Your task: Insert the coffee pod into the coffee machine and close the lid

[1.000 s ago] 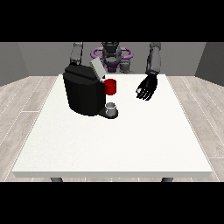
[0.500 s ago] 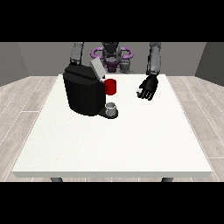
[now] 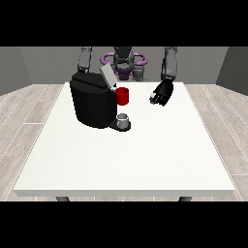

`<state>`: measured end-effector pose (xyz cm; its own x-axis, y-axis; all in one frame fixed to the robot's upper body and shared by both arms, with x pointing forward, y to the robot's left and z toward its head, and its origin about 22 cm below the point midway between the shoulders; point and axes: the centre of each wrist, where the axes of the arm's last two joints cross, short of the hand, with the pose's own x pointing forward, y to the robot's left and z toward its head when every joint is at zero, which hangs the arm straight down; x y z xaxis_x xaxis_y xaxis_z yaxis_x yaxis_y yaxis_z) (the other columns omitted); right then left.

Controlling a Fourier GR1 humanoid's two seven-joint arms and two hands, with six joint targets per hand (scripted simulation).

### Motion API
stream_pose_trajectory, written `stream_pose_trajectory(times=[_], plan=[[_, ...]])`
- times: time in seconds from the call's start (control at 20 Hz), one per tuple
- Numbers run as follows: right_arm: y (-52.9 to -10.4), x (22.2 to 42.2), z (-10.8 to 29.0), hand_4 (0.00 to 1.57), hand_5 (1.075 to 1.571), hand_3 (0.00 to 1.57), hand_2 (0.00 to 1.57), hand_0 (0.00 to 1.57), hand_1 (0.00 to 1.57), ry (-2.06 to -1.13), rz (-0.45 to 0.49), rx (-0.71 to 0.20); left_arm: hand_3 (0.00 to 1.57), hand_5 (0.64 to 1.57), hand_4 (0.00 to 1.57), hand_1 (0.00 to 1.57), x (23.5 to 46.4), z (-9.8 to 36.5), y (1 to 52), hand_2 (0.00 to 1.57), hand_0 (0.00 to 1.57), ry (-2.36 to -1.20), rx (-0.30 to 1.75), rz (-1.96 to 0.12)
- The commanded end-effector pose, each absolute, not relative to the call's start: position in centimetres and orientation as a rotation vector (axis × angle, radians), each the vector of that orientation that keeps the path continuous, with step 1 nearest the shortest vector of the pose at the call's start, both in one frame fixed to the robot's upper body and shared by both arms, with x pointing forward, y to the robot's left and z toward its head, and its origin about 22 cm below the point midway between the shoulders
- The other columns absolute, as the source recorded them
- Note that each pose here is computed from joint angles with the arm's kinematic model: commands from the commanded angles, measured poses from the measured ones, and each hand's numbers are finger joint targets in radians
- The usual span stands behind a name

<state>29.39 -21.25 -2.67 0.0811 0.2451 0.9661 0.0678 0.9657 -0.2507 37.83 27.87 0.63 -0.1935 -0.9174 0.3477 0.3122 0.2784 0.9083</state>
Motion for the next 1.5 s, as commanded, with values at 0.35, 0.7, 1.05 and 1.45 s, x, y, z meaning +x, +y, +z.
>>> stream_pose_trajectory(times=[0.35,0.7,1.05,1.45], plan=[[-23.8,29.8,-5.4,0.00,1.571,0.00,0.00,0.00,0.00,-1.392,0.096,-0.324,1.33,1.571,0.50,1.37,40.7,6.4,21.4,1.38,1.37,-1.312,0.408,-1.337],[-19.5,29.6,-3.0,0.00,1.571,0.00,0.00,0.00,0.00,-1.476,0.180,-0.245,1.34,1.571,0.56,1.42,41.9,8.0,24.5,1.40,1.42,-1.373,0.502,-1.239],[-21.1,31.1,-1.4,0.00,1.571,0.00,0.00,0.00,0.00,-1.558,0.116,-0.202,1.38,1.571,0.52,1.38,44.1,15.8,23.7,1.40,1.38,-1.487,0.492,-1.175],[-19.1,32.3,1.7,0.00,1.571,0.00,0.00,0.00,0.00,-1.629,0.174,-0.190,1.27,1.571,0.49,1.26,45.6,23.7,23.6,1.29,1.26,-1.477,0.540,-1.091]])
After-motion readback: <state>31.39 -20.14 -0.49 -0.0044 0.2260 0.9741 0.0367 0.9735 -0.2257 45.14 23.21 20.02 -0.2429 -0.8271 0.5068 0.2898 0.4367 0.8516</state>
